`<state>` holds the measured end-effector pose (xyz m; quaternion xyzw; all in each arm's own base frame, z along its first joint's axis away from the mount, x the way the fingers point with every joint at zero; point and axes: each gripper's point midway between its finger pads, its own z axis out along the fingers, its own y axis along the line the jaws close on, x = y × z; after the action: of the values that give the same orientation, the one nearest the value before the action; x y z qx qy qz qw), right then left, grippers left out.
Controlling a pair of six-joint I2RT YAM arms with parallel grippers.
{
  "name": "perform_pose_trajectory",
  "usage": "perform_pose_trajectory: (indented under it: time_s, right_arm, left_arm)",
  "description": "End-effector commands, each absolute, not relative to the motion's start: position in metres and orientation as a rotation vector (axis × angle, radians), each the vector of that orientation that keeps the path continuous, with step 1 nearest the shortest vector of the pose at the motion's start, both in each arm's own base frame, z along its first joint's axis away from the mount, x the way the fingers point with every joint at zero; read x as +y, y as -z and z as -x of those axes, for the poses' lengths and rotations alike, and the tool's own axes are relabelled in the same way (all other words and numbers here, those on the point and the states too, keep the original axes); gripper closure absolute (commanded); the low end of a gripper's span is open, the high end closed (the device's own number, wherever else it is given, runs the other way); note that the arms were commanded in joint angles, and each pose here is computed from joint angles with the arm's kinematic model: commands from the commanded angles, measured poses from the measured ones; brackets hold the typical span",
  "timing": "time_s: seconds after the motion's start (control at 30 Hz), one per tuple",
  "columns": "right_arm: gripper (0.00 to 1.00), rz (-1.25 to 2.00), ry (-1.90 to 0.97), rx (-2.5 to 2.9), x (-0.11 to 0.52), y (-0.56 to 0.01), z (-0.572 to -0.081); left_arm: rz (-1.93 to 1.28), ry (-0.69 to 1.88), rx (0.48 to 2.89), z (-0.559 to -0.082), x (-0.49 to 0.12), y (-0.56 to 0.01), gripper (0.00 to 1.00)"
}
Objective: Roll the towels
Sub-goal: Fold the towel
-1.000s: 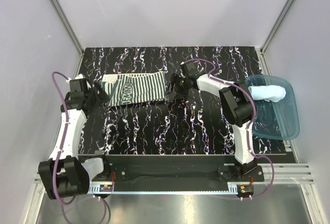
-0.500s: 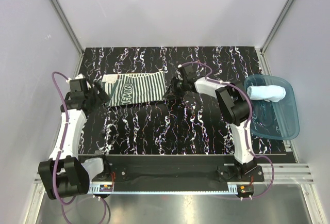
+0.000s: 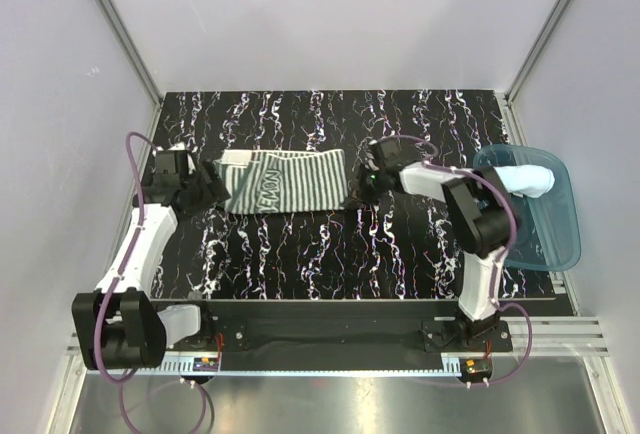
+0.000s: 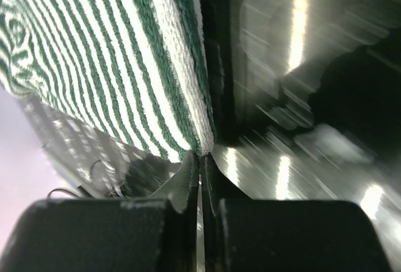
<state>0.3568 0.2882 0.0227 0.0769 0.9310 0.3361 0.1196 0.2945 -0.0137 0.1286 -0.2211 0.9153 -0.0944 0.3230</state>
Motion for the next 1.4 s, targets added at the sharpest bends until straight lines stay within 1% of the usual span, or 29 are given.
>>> perform_pose_trajectory:
  time_s: [0.0,0.07,0.1,0.2,0.23,0.27,0.3,0.4,0.5,0.6,0.7,0.83,1.03,1.13,1.23,1.27,1.3,1.33,1.37]
  right_arm:
    - [1.00,-0.275,-0.785,2.702,0.235,-0.042,-0.345]
    - [1.00,-0.315,-0.689,2.699,0.211,-0.052,-0.334]
    - [1.00,-0.334,-0.631,2.743,0.199,-0.044,-0.319]
    - [1.00,-0.386,-0.531,2.744,0.175,-0.046,-0.302]
    - [0.98,-0.391,-0.513,2.749,0.170,-0.048,-0.296]
    - [0.82,-0.401,-0.488,2.761,0.165,-0.044,-0.290]
    - [0.75,-0.398,-0.483,2.765,0.164,-0.044,-0.287]
    - [0.45,-0.394,-0.488,2.760,0.162,-0.046,-0.283]
    - [0.40,-0.382,-0.487,2.754,0.162,-0.050,-0.283]
    - [0.39,-0.374,-0.492,2.747,0.163,-0.053,-0.285]
    - [0.39,-0.366,-0.503,2.747,0.164,-0.054,-0.286]
    - [0.40,-0.365,-0.509,2.749,0.165,-0.055,-0.284]
    - [0.41,-0.363,-0.495,2.756,0.162,-0.054,-0.281]
    - [0.42,-0.361,-0.487,2.764,0.161,-0.052,-0.278]
    - [0.42,-0.360,-0.485,2.771,0.160,-0.050,-0.277]
    - [0.42,-0.355,-0.482,2.776,0.160,-0.049,-0.276]
    - [0.43,-0.355,-0.480,2.778,0.160,-0.048,-0.276]
    - [0.42,-0.354,-0.477,2.779,0.159,-0.048,-0.276]
    - [0.43,-0.351,-0.472,2.783,0.159,-0.046,-0.275]
  left_arm:
    - [0.553,0.276,2.401,-0.301,-0.025,-0.133,0.14]
    - [0.530,0.309,2.417,-0.300,-0.043,-0.130,0.15]
    - [0.538,0.317,2.414,-0.301,-0.049,-0.127,0.16]
    - [0.497,0.323,2.456,-0.294,-0.072,-0.111,0.16]
    - [0.480,0.335,2.461,-0.293,-0.083,-0.108,0.16]
    - [0.480,0.338,2.479,-0.288,-0.087,-0.100,0.16]
    - [0.490,0.303,2.480,-0.289,-0.085,-0.095,0.16]
    - [0.500,0.329,2.485,-0.287,-0.094,-0.089,0.17]
    - [0.469,0.357,2.488,-0.280,-0.107,-0.085,0.18]
    - [0.429,0.419,2.480,-0.276,-0.122,-0.077,0.21]
    - [0.422,0.497,2.442,-0.284,-0.133,-0.073,0.25]
    - [0.408,0.497,2.439,-0.291,-0.137,-0.062,0.30]
    - [0.384,0.494,2.440,-0.303,-0.142,-0.049,0.31]
    - [0.375,0.489,2.447,-0.309,-0.144,-0.044,0.36]
    - [0.370,0.468,2.451,-0.316,-0.144,-0.039,0.43]
    - [0.369,0.456,2.455,-0.318,-0.144,-0.036,0.50]
    - [0.360,0.455,2.446,-0.322,-0.145,-0.038,0.54]
    - [0.356,0.452,2.443,-0.324,-0.145,-0.039,0.59]
    - [0.351,0.443,2.444,-0.326,-0.144,-0.038,0.68]
